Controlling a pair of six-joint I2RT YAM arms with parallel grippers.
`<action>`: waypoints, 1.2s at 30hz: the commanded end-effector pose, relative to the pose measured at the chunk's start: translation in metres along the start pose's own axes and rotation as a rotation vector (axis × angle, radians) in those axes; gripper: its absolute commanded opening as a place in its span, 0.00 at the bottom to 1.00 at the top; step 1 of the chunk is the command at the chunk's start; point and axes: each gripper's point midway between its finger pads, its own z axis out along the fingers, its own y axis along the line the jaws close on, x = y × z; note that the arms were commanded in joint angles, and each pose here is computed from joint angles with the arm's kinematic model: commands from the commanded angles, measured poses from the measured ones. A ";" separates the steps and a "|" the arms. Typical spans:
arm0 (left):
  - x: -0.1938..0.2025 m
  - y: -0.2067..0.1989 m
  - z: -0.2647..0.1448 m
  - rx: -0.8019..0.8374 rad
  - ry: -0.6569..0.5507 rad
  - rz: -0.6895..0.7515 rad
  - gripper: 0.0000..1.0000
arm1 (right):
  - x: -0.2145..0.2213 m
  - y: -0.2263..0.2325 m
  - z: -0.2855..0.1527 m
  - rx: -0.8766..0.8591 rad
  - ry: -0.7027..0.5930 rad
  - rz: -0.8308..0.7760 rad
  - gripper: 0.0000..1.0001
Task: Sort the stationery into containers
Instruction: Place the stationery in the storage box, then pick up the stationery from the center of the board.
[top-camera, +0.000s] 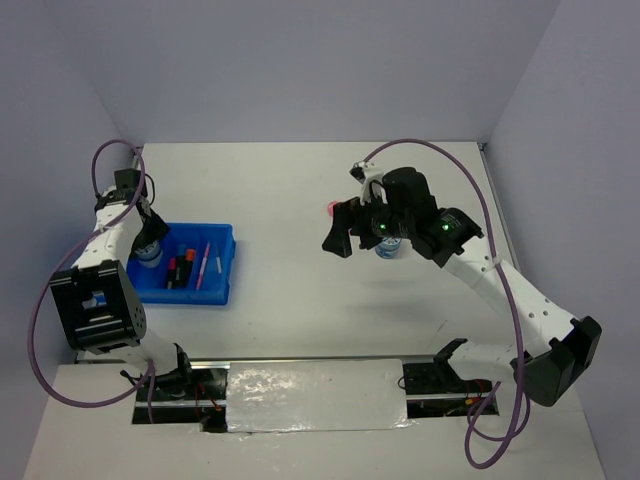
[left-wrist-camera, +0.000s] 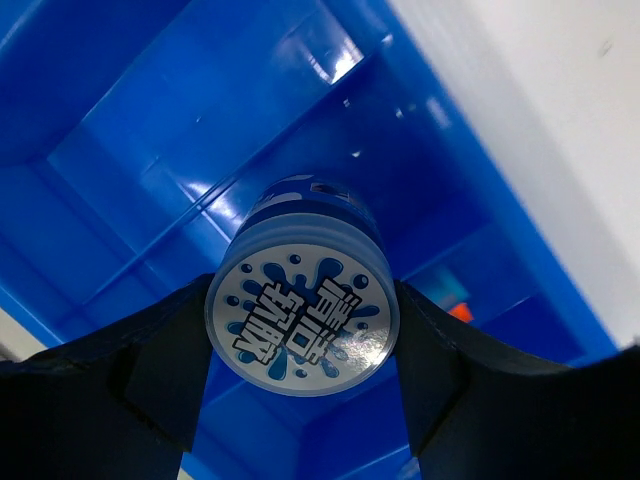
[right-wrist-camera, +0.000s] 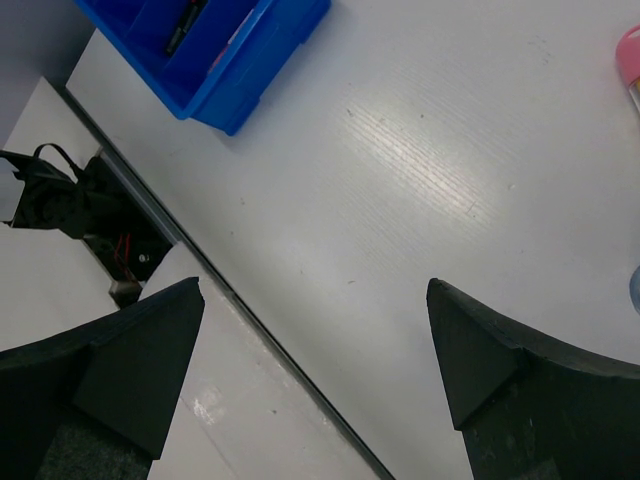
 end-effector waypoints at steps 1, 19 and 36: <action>-0.009 -0.005 -0.007 0.046 -0.034 0.006 0.33 | -0.026 0.011 -0.005 -0.035 -0.070 -0.006 1.00; -0.031 -0.012 -0.022 0.086 -0.092 -0.003 0.99 | -0.014 -0.022 0.010 0.076 -0.057 0.091 1.00; 0.033 -0.212 -0.220 0.782 -0.167 0.485 0.99 | 0.021 -0.205 -0.040 0.938 -0.131 0.491 1.00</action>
